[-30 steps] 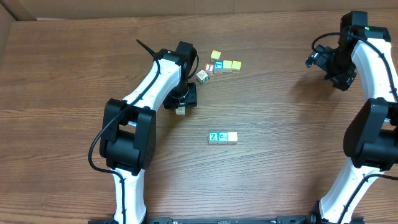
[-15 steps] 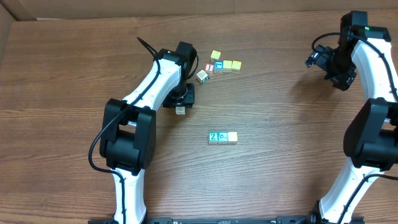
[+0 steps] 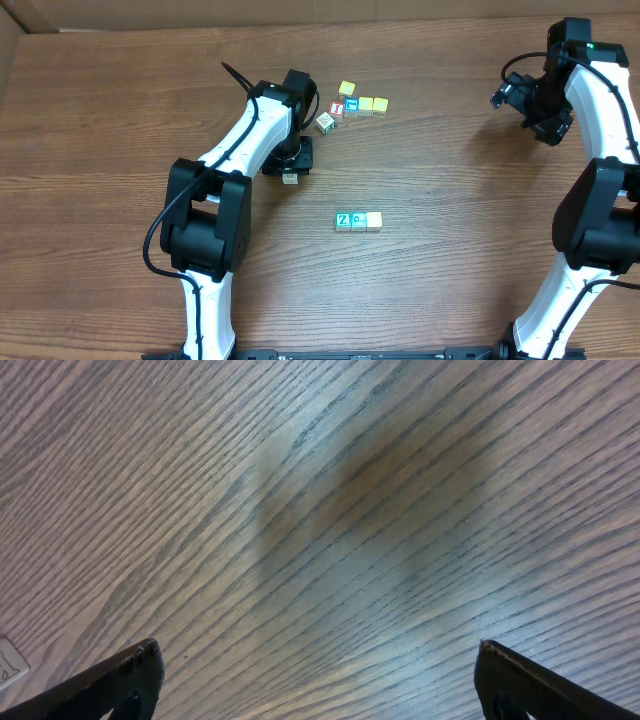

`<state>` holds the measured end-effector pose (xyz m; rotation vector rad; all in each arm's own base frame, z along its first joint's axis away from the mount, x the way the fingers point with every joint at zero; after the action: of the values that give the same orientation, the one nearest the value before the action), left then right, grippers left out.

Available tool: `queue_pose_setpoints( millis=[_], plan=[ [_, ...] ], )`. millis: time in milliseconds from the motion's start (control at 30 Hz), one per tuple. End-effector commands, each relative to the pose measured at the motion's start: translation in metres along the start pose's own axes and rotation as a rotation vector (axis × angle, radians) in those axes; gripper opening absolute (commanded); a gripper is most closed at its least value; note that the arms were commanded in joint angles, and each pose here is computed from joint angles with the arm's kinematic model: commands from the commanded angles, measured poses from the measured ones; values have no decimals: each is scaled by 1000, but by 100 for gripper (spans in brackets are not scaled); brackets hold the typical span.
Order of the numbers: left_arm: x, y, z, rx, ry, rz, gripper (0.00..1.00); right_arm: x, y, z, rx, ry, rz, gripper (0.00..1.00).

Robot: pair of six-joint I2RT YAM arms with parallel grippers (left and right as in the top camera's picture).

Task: Flip 5 blocks

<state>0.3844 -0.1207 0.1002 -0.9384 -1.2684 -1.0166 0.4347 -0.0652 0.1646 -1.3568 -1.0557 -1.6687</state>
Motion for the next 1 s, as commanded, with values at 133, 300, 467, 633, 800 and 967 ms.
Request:
queue_pose_setpoints(
  millis=[133,300,467,633,800,967],
  plan=[
    [-8,0,0,-23,15,0,50,15,5,2,9,9,-46,100],
    [-8,1,-1,-27,3,1,48,15,5,2,9,9,-45,100],
    [-8,-2,-5,-75,-46,34,47,15,5,2,10,9,-45,100],
    [-8,-2,-5,-76,-43,33,43,15,5,2,10,9,-45,100],
    [-8,-3,-5,-74,-41,37,36,15,5,2,9,9,-46,100],
    [-8,-4,-4,-72,-38,43,39,15,5,2,9,9,-45,100]
  ],
)
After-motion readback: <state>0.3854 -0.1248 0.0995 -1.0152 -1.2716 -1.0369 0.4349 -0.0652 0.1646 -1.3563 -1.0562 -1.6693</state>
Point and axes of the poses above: each gripper's point midway between its finger pads, its own x axis back along the fingers, its own z axis along the line the jaws close on, y = z × x, the point moved 8 cm from there along x, back along the fingers, and after that the axes turned 15 degrees about x, right-handed, at the moved point
